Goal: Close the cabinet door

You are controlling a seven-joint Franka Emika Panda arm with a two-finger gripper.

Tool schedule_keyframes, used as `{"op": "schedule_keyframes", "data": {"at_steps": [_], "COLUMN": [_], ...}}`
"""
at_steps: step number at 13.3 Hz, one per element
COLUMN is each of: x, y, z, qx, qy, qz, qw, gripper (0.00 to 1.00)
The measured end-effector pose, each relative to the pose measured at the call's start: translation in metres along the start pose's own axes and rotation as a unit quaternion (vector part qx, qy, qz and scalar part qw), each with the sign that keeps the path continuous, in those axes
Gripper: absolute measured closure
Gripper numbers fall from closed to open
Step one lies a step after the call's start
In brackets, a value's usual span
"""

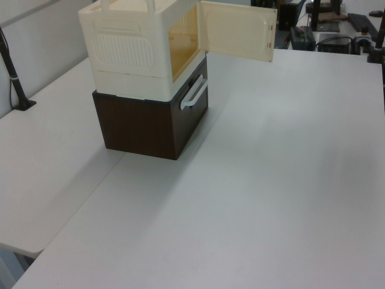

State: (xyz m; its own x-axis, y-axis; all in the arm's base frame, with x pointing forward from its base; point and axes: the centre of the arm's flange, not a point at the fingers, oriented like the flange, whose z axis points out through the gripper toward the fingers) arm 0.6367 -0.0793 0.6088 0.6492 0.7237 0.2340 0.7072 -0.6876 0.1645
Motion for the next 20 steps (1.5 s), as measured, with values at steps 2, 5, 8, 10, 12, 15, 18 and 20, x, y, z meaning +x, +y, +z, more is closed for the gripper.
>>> {"op": "schedule_keyframes", "data": {"at_steps": [2,5,8,10,12,15,18,20], "x": [0.033,0.066,0.089,0.105,0.122,0.154,0.172,0.175], "y": [-0.023,-0.049,-0.064,-0.072,-0.076,-0.082,-0.083,-0.082], "z": [-0.005,-0.009,-0.009,-0.001,0.008,0.029,0.043,0.047], "qx": [0.005,0.016,0.008,0.002,-0.012,-0.045,-0.064,-0.069], "qy": [0.015,0.033,0.052,0.063,0.086,0.146,0.197,0.212], "qz": [0.039,0.102,0.144,0.150,0.164,0.213,0.268,0.282], "qw": [0.9991,0.9941,0.9882,0.9867,0.9827,0.9649,0.9407,0.9331], "gripper": [0.89,0.88,0.92,0.97,0.97,0.96,0.94,0.93]}}
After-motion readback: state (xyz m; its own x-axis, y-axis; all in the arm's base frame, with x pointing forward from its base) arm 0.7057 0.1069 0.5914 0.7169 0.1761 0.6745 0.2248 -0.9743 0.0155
